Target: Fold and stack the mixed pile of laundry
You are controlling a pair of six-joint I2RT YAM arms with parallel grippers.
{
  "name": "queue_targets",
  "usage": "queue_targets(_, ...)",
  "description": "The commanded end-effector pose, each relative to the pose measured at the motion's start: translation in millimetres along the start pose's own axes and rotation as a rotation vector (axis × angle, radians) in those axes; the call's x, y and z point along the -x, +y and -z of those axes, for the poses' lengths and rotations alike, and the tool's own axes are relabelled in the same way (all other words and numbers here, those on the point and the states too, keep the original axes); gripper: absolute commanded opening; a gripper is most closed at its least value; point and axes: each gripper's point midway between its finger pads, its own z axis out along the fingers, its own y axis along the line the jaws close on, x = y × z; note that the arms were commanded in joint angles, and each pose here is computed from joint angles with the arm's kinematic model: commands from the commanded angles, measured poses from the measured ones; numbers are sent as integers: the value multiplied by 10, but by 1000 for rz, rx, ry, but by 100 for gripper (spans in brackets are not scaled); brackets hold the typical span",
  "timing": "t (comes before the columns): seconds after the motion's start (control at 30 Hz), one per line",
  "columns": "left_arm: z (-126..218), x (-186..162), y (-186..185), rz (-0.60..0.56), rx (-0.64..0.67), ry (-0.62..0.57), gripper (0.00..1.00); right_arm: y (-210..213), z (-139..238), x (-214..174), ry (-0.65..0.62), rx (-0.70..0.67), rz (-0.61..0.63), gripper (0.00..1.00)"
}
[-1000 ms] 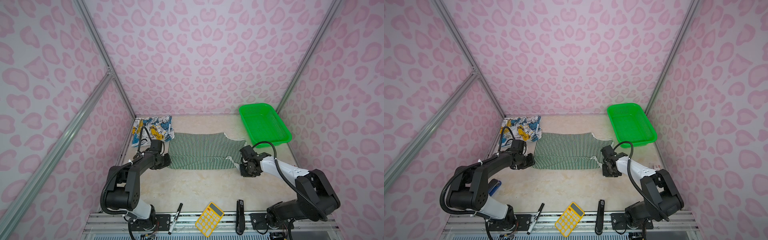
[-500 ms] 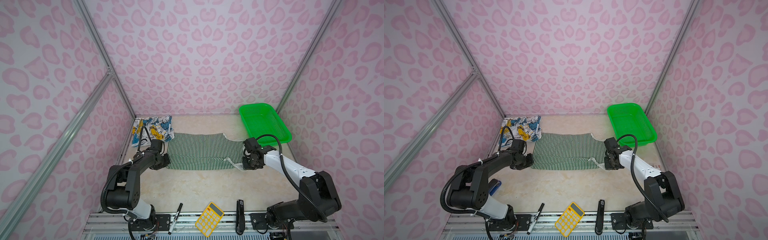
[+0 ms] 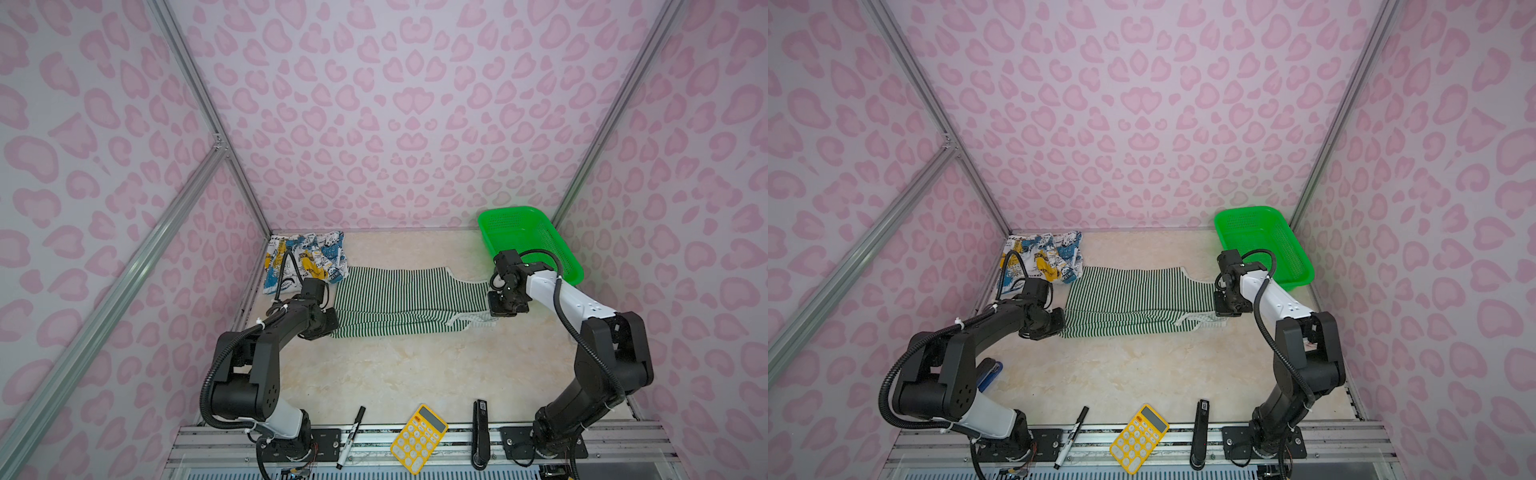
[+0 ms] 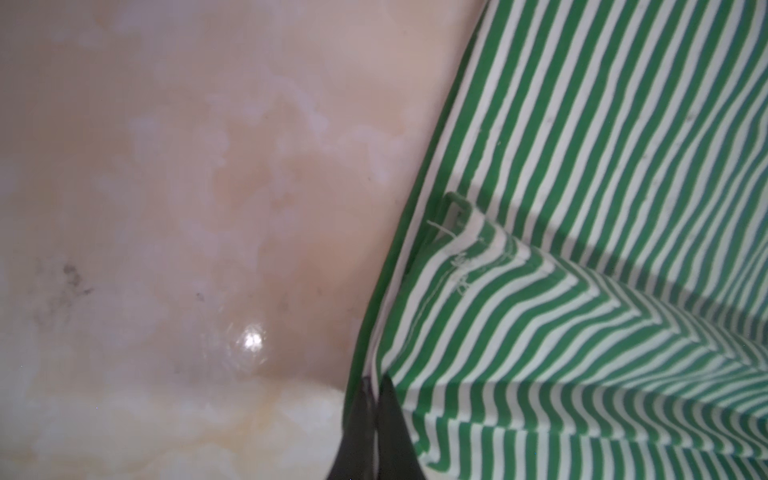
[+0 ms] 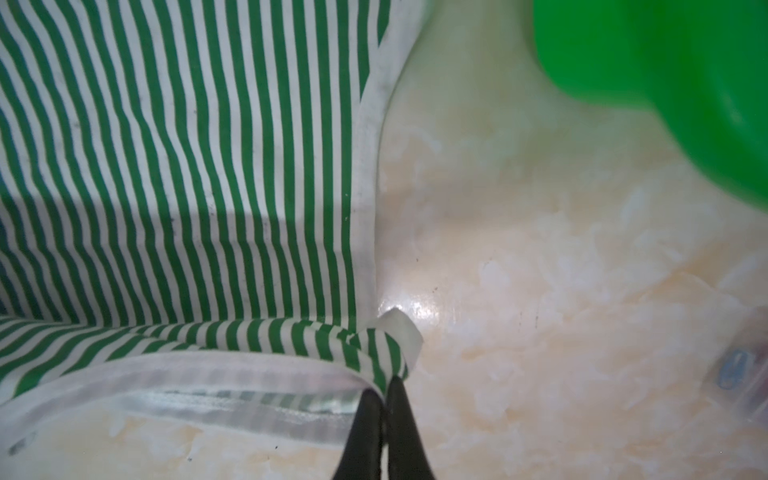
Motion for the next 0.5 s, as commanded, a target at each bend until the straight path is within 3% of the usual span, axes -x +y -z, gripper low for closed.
queue_targets(0.0, 3, 32, 35, -17, 24, -3, 3, 17, -74, 155, -18, -4, 36, 4)
queue_targets(0.2, -5, 45, -1, -16, 8, 3, 3, -26, -175, 457, -73, -60, 46, 28)
queue_targets(0.37, 15, 90, -20, -19, 7, -3, 3, -14, 68, 528, -160, -97, 70, 39)
queue_targets(0.47, 32, 118, -27, -22, 9, -8, 3, 254, 241, 447, -197, 21, 133, 40)
